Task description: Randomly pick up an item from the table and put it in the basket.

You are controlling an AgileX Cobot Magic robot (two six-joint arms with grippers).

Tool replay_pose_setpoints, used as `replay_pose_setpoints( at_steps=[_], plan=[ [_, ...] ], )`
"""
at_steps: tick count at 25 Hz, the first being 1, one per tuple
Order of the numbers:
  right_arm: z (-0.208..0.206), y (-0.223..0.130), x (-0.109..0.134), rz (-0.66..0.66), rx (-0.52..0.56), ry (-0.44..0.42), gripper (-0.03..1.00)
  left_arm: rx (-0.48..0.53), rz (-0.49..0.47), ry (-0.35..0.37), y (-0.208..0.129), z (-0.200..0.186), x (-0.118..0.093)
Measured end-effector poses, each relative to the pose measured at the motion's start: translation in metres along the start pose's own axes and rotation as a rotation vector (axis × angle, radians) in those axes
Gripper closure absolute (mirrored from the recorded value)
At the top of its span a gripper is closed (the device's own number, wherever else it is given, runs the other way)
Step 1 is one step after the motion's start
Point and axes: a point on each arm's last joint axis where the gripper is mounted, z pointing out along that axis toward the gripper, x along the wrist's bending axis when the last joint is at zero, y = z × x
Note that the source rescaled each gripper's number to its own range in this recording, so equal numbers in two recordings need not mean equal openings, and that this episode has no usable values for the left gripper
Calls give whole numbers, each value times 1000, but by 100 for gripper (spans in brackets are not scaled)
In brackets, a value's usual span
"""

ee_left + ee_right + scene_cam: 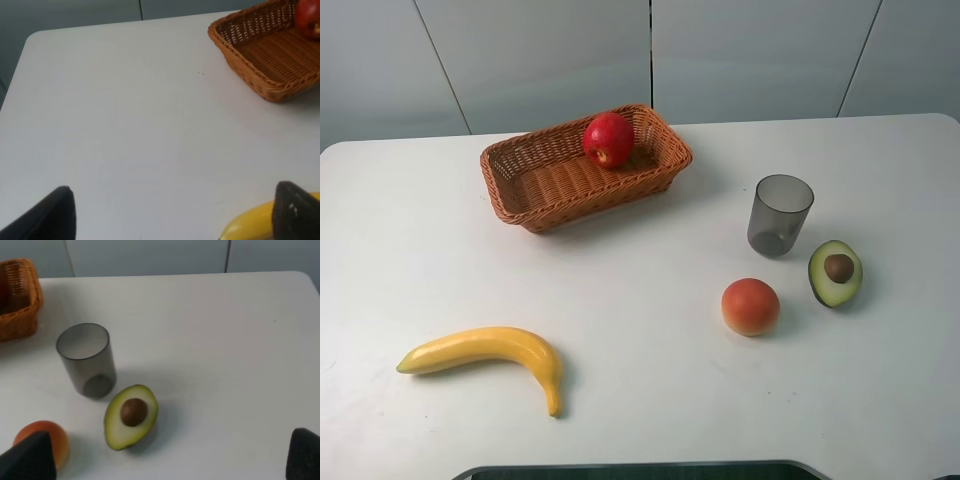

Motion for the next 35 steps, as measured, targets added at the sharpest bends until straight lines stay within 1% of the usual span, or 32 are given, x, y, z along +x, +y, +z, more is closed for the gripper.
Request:
replay_pose_setpoints(
  at_steps=[5, 16, 22, 35],
  plan=[
    [0, 0, 0, -23, 0, -10, -3, 0, 0, 0, 0, 0, 0],
    [0, 0, 0, -24, 0, -10, -3, 0, 0, 0, 0, 0, 0],
    [0, 0, -2, -7, 1, -35, -3, 0, 0, 0, 0, 0, 0],
    [0, 0, -3, 5, 1, -48, -3, 0, 0, 0, 0, 0, 0]
  ],
)
